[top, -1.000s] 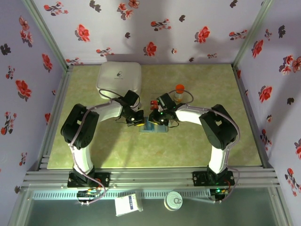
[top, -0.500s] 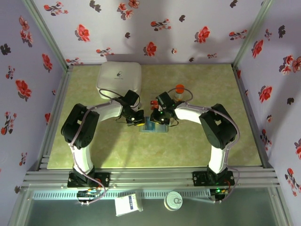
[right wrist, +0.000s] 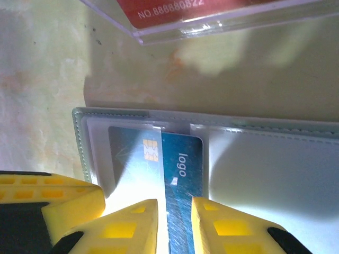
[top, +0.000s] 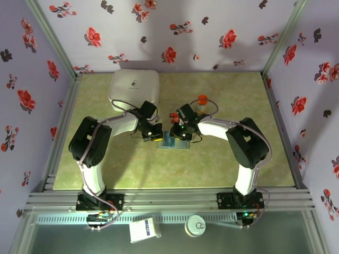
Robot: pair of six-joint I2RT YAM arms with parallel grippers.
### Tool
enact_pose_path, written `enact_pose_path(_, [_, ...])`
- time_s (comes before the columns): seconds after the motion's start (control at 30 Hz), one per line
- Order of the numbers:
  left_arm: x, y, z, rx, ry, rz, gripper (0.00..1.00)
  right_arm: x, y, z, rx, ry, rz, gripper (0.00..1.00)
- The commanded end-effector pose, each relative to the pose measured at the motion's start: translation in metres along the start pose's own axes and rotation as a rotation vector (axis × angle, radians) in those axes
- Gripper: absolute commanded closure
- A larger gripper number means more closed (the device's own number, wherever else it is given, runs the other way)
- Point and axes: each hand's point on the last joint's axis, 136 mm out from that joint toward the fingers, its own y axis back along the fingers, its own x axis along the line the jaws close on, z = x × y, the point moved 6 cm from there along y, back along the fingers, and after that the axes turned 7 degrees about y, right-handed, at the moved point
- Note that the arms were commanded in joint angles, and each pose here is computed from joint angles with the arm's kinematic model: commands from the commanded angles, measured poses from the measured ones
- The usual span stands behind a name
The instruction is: Take the credit cards out of the card holder
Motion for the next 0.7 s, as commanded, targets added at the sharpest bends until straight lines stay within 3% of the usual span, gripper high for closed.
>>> enact_pose_path(0.0, [-0.013,0.01,0.002,-0.014,-0.02,-0.027,1.0,0.003,0.006,0.0,-0.026,-0.005,0.02,0.77])
enact_pose_path(0.3, [-0.018,0.002,0.0,-0.001,-0.032,-0.061,1.0,-0.003,0.005,-0.003,-0.031,-0.023,0.02,0.77])
enact_pose_path(0.67, [0.0,-0.012,-0.003,0.022,-0.008,0.024,1.0,-0.011,-0.005,-0.005,-0.016,-0.06,0.052,0.76])
